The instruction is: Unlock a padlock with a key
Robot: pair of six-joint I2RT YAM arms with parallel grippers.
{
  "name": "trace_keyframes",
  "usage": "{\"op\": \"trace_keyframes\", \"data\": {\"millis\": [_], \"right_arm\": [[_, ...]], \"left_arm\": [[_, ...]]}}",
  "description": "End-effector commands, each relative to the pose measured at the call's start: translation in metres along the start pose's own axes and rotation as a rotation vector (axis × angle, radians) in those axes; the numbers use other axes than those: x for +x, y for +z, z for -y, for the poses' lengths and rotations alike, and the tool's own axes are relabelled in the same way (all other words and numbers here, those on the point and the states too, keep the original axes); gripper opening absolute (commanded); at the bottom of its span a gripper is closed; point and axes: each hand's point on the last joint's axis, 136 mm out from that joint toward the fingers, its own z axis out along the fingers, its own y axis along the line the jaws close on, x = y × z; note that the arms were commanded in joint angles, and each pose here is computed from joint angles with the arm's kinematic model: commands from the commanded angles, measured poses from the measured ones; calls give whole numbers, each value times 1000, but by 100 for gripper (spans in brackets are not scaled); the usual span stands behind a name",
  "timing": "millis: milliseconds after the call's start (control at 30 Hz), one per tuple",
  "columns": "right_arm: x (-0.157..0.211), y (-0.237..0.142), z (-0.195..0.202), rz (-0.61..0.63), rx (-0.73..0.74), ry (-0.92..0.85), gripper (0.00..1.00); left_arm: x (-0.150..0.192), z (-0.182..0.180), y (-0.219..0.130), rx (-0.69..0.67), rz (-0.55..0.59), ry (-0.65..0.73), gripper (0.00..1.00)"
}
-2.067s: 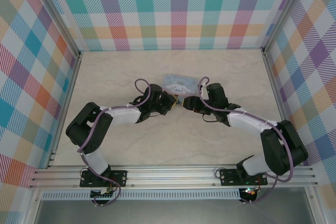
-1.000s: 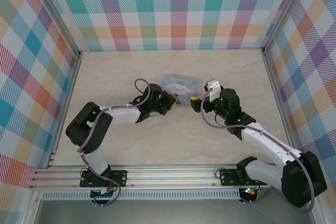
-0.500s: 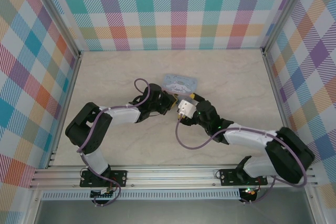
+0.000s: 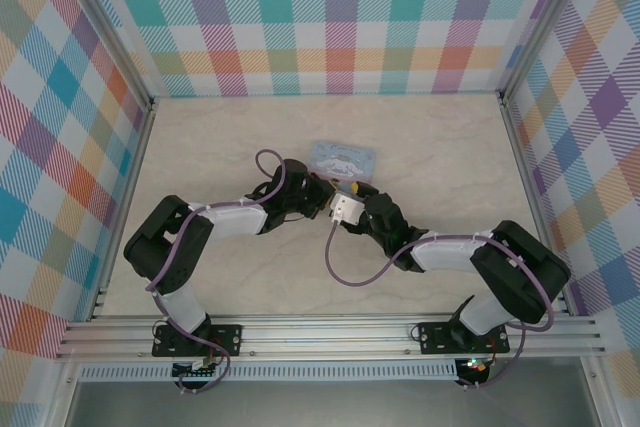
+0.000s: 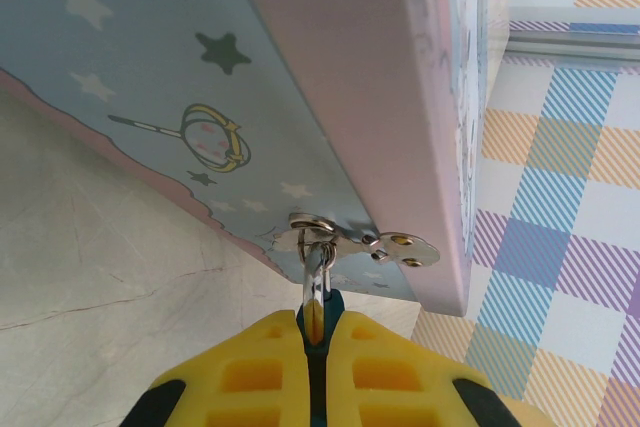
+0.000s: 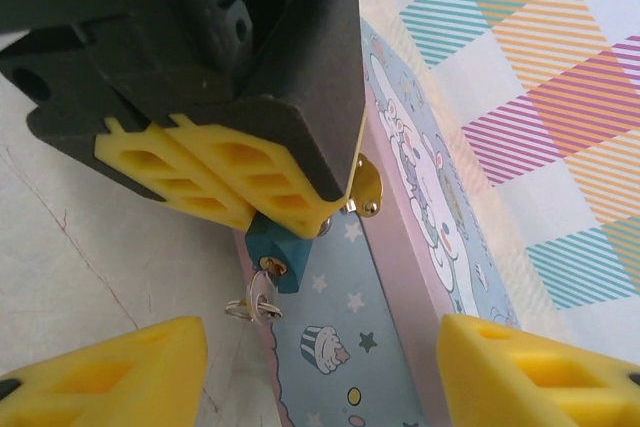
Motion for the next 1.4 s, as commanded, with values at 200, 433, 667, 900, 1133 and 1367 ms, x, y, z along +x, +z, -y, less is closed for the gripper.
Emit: {"op": "trace_keyframes", "data": {"millis": [200, 433, 667, 900, 1133, 1367], "right_arm": [[-9, 10, -2, 38, 6, 29, 53], [-8, 12, -3, 34, 0, 54, 44], [-10, 13, -5, 36, -15, 79, 34], [-14, 14, -4, 50, -15, 98, 26], [-19, 15, -3, 60, -20, 113, 19], [-16, 17, -2, 48, -8, 132, 9]], "left_arm": [[-6, 32, -9, 76, 19, 9, 0], [-6, 32, -9, 76, 16, 10, 0], [-5, 34, -7, 79, 8, 10, 0], [-5, 33, -7, 76, 8, 11, 0], [-5, 33, -8, 74, 9, 9, 0], [-5, 33, -8, 75, 11, 9, 0]]}}
